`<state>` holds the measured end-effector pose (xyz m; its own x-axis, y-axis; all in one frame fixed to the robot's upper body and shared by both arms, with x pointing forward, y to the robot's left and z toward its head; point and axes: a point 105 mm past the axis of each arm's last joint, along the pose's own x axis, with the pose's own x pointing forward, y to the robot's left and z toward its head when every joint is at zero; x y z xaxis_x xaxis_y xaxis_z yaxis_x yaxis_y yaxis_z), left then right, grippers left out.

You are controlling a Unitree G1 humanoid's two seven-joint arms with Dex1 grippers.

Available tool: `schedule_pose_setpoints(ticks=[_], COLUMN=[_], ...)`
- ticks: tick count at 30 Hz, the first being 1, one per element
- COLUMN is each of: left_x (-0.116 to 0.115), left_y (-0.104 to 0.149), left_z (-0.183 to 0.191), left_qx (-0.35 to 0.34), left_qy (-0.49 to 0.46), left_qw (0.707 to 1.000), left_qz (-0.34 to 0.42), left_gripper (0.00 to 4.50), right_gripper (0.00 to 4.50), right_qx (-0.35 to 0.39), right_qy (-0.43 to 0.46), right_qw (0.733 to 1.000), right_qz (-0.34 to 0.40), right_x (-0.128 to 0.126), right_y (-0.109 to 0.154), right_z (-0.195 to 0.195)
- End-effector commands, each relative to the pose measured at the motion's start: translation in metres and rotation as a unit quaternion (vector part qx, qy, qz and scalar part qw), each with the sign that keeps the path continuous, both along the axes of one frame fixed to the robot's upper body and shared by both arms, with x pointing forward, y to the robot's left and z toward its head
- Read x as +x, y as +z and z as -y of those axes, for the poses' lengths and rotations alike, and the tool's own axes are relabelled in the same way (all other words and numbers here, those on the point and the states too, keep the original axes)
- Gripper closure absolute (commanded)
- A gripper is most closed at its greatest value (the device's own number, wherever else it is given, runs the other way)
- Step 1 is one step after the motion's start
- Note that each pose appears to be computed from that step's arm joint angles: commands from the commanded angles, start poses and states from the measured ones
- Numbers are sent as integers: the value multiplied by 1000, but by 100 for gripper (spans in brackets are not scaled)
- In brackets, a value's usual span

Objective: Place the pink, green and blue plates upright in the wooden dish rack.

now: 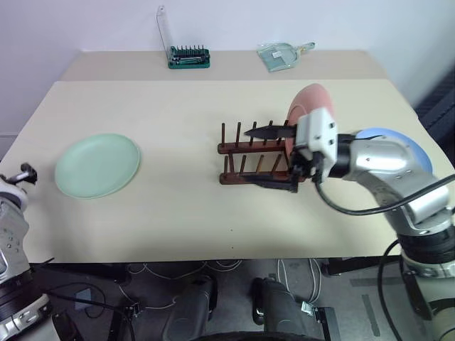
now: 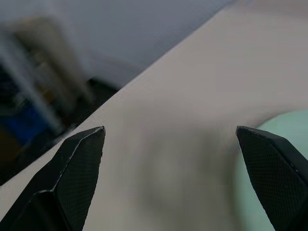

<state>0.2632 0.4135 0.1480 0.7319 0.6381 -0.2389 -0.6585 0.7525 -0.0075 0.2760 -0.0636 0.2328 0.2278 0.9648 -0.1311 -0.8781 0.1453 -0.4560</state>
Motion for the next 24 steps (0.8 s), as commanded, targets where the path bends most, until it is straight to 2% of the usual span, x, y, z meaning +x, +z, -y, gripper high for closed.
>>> schedule_pose_setpoints(ticks=[1,8,16,21,24], left_x=[-4,8,10,7,14], left_y=[-4,-14,-13,-4,10], left_z=[7,24,16,4,8], left_qx=[-25,-48,-35,-28,-19], left_qy=[-10,-58,-30,13,-6], left_qw=[999,997,998,999,999], left_qz=[-18,-33,-36,-12,27], left_gripper=[0,0,0,0,0], right_gripper=[45,45,45,45,45], right_qx=[7,9,8,6,6], right_qy=[12,3,-12,-19,-20], right_qw=[999,1000,1000,1000,1000], right_qz=[32,27,21,20,19], right_x=[-1,1,0,0,0], right_y=[12,9,4,3,3], right_z=[-3,-2,1,4,5])
